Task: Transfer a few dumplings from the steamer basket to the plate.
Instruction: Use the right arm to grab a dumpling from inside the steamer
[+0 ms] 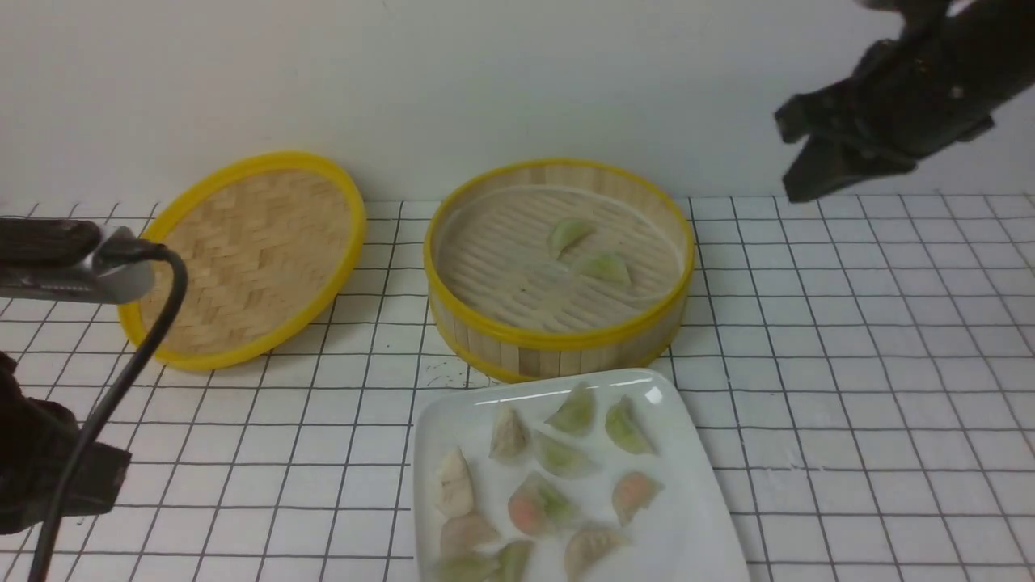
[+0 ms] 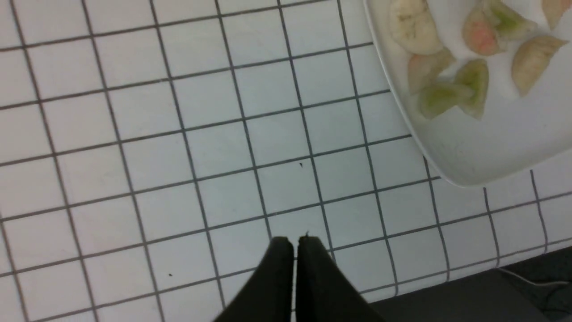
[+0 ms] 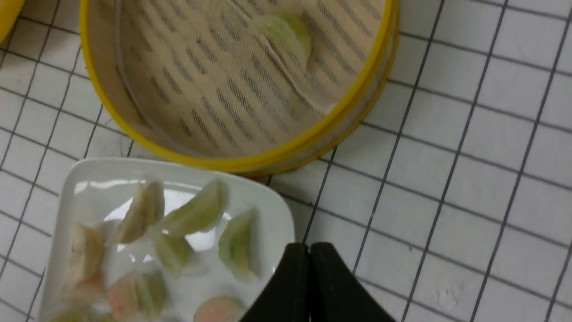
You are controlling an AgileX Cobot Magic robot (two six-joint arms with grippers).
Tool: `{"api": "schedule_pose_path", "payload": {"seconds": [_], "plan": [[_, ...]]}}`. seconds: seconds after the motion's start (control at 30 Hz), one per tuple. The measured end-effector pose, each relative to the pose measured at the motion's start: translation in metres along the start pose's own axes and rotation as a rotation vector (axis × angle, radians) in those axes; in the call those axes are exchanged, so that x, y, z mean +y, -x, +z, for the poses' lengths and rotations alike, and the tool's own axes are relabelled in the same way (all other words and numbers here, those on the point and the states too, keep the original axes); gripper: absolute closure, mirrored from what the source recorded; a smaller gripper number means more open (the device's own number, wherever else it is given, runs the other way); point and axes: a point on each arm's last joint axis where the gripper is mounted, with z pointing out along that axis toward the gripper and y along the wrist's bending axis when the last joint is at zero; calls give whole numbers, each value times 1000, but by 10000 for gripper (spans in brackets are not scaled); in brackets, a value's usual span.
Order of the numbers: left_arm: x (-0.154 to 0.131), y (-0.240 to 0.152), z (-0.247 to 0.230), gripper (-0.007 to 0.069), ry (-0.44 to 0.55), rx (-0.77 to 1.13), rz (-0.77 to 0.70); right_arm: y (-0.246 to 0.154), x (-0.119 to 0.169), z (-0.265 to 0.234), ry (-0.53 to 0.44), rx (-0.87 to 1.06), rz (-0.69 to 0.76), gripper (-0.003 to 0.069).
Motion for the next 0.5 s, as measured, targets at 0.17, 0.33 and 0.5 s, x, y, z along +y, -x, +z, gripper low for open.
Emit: {"api": "schedule_pose_path", "payload": {"seconds": [0.17, 0.33, 0.5], "plan": [[-2, -11, -16, 631, 36, -63, -4, 29, 13, 46, -7, 17, -54, 662], [-5, -27, -35, 631, 63, -141, 4, 51, 29, 125, -66, 47, -152, 595], [-8, -39, -49, 631, 90, -210, 16, 51, 41, 166, -75, 72, -185, 486]]}}
